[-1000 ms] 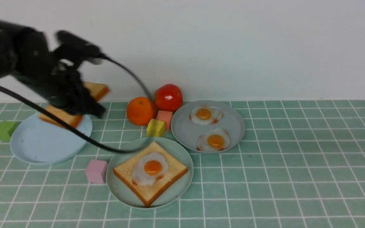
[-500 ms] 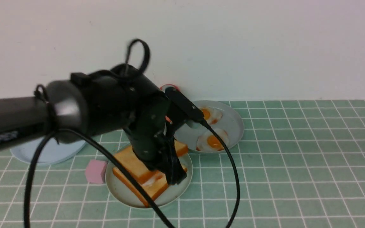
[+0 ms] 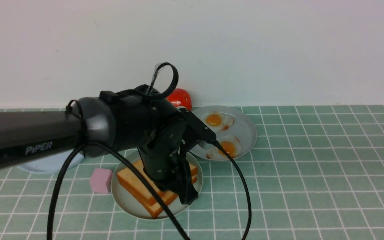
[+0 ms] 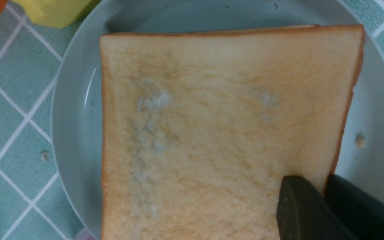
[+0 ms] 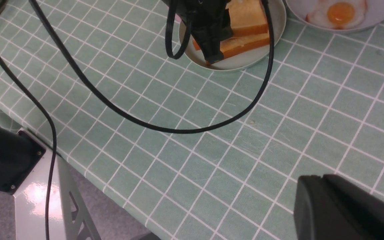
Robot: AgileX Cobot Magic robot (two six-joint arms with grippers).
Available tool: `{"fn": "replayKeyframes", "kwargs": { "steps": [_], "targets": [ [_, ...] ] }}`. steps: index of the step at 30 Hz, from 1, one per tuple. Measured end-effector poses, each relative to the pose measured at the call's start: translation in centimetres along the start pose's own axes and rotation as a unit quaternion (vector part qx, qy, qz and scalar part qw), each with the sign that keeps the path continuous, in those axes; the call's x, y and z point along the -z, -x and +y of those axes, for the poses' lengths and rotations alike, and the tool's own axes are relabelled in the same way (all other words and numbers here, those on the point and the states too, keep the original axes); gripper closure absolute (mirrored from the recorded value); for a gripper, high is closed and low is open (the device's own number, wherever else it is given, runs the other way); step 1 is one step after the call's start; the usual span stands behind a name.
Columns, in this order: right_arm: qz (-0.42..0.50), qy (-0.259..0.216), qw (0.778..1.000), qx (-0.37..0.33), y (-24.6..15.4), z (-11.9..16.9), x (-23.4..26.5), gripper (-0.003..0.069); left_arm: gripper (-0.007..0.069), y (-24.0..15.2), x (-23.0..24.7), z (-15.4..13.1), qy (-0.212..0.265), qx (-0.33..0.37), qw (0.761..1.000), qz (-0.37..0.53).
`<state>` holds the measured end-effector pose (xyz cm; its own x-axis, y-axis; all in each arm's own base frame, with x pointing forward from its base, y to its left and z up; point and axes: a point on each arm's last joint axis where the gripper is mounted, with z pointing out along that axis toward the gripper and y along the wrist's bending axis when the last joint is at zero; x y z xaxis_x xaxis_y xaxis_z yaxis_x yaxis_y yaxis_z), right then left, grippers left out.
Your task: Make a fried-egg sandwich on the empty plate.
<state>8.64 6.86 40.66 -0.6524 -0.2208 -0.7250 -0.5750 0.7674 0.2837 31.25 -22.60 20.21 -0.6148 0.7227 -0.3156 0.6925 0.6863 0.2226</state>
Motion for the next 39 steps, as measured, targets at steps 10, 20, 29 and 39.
{"fn": "replayKeyframes", "kwargs": {
  "steps": [10,20,29,39],
  "targets": [
    [0.0,0.002,1.0,-0.001,0.0,0.0,0.0,0.0607,0.037,0.0,0.0,-0.2,-0.008,0.012,1.0,0.0],
    [0.003,0.002,1.0,-0.001,-0.1,0.0,0.0,0.0598,0.0297,0.2,4.9,0.0,-0.043,0.065,0.995,-0.059],
    [-0.01,-0.029,0.999,0.016,-1.7,0.4,2.1,0.062,0.0638,-5.4,23.6,1.1,-0.069,0.127,0.929,-0.342],
    [-0.106,-0.144,0.984,0.022,-6.1,0.5,7.2,0.0661,0.0638,-23.0,24.5,-2.1,-0.061,0.162,0.818,-0.549]
  ]
}}
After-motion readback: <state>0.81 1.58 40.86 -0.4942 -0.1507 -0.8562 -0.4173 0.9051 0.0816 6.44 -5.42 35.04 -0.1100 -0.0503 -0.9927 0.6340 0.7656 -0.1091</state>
